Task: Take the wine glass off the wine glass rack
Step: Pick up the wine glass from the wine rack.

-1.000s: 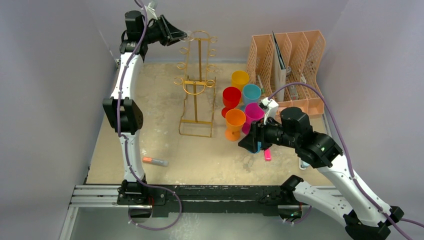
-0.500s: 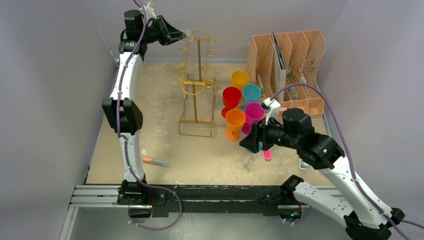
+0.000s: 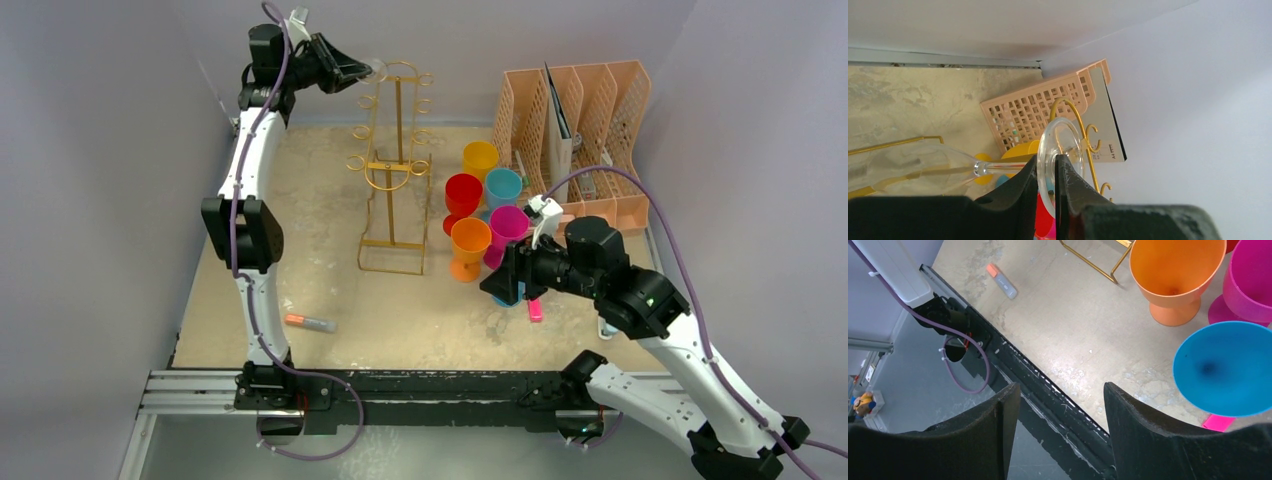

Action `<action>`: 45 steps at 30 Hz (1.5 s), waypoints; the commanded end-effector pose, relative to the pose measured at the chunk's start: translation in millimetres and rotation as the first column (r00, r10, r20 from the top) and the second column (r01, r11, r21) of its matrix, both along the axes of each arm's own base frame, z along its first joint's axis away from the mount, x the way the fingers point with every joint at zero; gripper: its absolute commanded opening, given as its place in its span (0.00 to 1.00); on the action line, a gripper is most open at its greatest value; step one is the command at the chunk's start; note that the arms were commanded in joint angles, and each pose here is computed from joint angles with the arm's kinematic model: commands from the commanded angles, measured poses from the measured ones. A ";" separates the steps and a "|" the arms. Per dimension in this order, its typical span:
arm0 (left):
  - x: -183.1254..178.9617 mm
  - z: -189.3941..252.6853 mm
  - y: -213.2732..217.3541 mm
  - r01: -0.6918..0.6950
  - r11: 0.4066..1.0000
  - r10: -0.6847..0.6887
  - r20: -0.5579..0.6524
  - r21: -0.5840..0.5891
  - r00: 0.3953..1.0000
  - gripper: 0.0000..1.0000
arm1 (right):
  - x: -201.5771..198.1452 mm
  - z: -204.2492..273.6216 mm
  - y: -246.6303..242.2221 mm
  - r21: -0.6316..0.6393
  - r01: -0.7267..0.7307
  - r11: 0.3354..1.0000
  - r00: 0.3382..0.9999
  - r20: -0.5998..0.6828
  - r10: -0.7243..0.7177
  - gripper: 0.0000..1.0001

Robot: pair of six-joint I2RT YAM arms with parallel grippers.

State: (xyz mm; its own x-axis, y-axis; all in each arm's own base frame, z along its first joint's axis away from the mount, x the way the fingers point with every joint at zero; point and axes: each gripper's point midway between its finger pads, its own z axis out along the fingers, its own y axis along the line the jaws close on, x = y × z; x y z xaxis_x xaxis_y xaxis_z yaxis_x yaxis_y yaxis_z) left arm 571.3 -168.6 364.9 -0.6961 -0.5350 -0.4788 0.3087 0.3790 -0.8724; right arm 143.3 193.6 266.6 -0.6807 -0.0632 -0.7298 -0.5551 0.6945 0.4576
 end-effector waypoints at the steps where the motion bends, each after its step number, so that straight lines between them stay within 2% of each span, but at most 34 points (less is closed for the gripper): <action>1: -16.6 64.2 1.4 -0.003 0.999 0.010 0.152 -0.047 0.988 0.00 | 1.4 14.4 -2.3 0.026 0.015 1.000 0.999 0.047 -0.016 0.65; 17: -20.1 84.2 13.5 -0.050 0.996 0.064 0.186 -0.080 0.980 0.00 | 0.2 12.8 -3.3 0.025 0.014 1.000 0.999 0.047 -0.015 0.65; 21: -21.6 86.7 17.6 -0.070 0.996 0.080 0.199 -0.056 0.977 0.00 | 0.2 12.1 -3.3 0.024 0.014 1.000 0.999 0.045 -0.015 0.65; 25: -24.9 83.0 24.6 -0.114 0.993 0.108 0.209 0.019 0.972 0.00 | 0.2 11.9 -3.6 0.023 0.015 1.000 0.999 0.045 -0.016 0.65; 36: -25.8 69.6 18.6 -0.053 0.999 0.050 0.183 0.013 0.982 0.00 | -0.4 12.5 -4.7 0.022 0.021 1.000 0.999 0.042 -0.022 0.65; 40: -22.9 68.2 33.7 -0.073 0.997 0.070 0.175 0.010 0.982 0.00 | -1.4 12.1 -5.5 0.025 0.024 0.999 0.999 0.041 -0.025 0.65; 45: -22.3 57.3 37.1 -0.083 0.996 0.077 0.157 0.034 0.985 0.06 | 0.2 12.7 -4.1 0.027 0.025 0.999 0.999 0.040 -0.026 0.65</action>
